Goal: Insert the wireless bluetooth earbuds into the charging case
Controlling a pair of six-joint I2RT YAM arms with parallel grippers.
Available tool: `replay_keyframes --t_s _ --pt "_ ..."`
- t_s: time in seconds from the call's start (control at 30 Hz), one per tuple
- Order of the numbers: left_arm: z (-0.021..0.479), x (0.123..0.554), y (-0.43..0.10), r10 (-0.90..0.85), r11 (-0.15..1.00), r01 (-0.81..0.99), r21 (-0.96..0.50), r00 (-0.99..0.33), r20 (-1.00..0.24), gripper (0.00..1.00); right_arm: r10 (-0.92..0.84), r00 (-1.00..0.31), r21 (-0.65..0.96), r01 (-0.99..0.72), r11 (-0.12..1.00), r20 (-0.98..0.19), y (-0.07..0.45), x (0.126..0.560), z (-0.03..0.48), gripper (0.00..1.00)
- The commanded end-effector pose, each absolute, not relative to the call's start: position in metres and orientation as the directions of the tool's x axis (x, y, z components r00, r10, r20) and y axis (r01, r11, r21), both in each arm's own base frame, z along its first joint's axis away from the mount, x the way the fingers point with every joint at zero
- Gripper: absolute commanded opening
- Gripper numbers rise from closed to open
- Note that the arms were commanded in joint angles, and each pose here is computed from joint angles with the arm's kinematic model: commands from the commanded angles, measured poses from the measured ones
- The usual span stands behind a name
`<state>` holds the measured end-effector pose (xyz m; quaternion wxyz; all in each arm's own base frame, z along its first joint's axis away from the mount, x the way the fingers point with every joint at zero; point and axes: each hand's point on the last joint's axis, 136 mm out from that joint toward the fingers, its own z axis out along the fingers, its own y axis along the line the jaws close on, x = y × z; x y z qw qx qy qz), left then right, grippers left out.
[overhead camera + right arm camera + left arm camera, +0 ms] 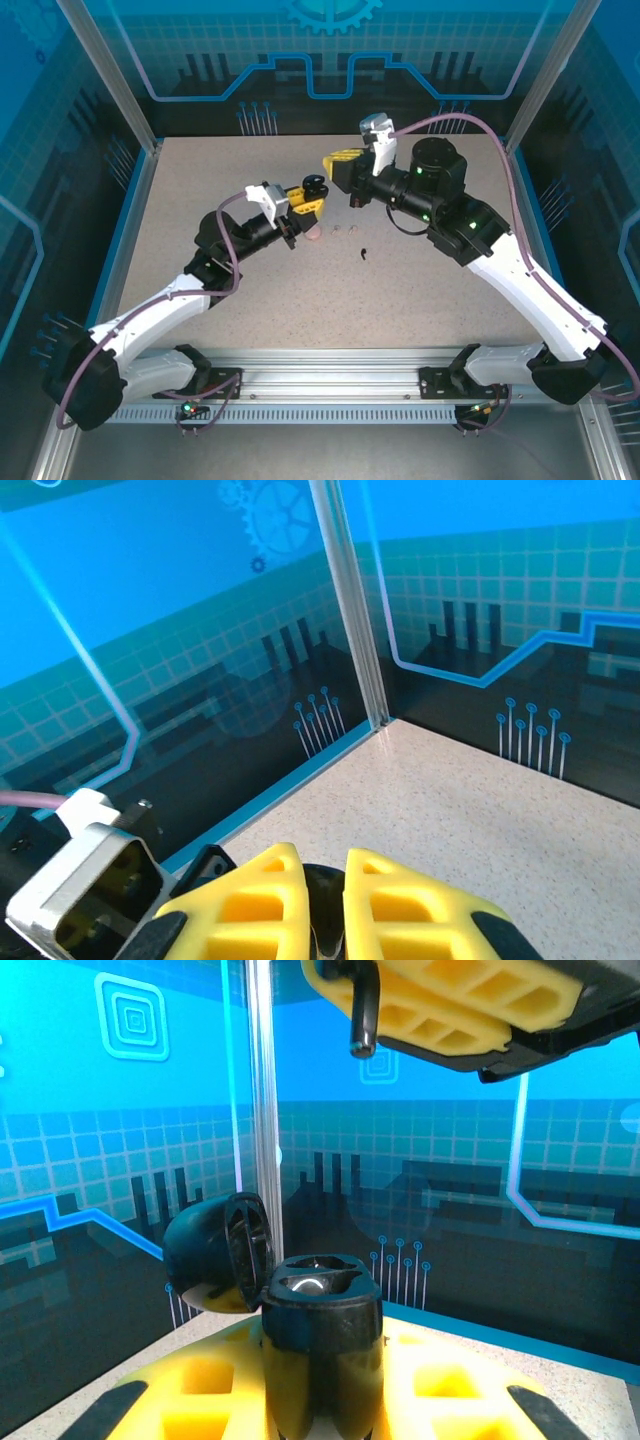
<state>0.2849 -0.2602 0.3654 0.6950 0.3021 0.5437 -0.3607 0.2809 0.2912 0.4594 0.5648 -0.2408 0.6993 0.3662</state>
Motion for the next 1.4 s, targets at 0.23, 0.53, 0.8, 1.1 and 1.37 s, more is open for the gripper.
replay_keyframes --t_s 0.23,0.53,0.8,1.1,1.37 --pt "0.369 0.275 -0.272 -0.169 0.518 0.848 0.113 0.230 -0.958 0.00 0.016 -0.219 0.194 -0.828 0.526 -0.976 0.314 0.265 0.448 0.11" --pt "0.369 0.273 -0.272 -0.159 0.520 0.845 0.125 0.240 -0.958 0.00 -0.028 -0.253 0.196 -0.811 0.552 -0.967 0.311 0.265 0.427 0.10" --pt "0.369 0.273 -0.271 -0.153 0.522 0.843 0.131 0.244 -0.958 0.00 -0.039 -0.264 0.195 -0.796 0.574 -0.964 0.306 0.266 0.419 0.09" --pt "0.372 0.273 -0.271 -0.155 0.525 0.841 0.135 0.250 -0.956 0.00 -0.055 -0.283 0.194 -0.775 0.601 -0.958 0.299 0.271 0.408 0.08" --pt "0.373 0.274 -0.271 -0.153 0.525 0.840 0.135 0.249 -0.956 0.00 -0.118 -0.319 0.204 -0.807 0.554 -0.940 0.310 0.266 0.394 0.07"
